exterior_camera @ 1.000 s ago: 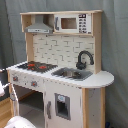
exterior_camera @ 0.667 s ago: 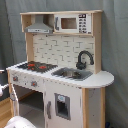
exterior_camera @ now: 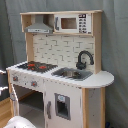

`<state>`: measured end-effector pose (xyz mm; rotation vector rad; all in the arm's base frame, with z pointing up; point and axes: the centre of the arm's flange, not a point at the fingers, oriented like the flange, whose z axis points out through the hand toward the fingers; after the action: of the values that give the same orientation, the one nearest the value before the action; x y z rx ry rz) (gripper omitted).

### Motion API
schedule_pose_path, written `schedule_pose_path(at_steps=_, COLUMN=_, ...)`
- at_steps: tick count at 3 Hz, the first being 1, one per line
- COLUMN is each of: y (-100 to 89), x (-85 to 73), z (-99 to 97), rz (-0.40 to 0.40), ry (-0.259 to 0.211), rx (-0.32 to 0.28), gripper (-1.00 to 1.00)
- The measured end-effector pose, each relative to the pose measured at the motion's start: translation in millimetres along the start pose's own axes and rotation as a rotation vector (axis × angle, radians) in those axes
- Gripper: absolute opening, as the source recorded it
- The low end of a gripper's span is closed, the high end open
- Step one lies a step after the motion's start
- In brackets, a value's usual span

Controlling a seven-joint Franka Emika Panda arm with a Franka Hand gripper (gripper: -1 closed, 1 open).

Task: Play with the kitchen

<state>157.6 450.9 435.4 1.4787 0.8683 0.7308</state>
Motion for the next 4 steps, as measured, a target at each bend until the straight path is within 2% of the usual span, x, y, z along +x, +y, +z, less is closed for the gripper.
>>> schedule_pose_path(at_steps=1, y=-4.2, x=2.1, z=2.1, rz=0.012, ry=0.0, rx=0.111, gripper=1.0)
schedule_pose_path(at_steps=2, y=-0.2, x=1.5, z=11.3, rz=0.01, ry=-0.018, rx=0.236, gripper=1.0)
schedule_pose_path(at_steps=3, y=10.0, x=-1.0, z=22.4, rz=0.005, ry=-0.028, rx=0.337, gripper=1.0)
schedule_pose_path(at_steps=4, y=17.1, x=1.7, z=38.4, rz=-0.002, ry=-0.019, rx=0.463, gripper=1.0)
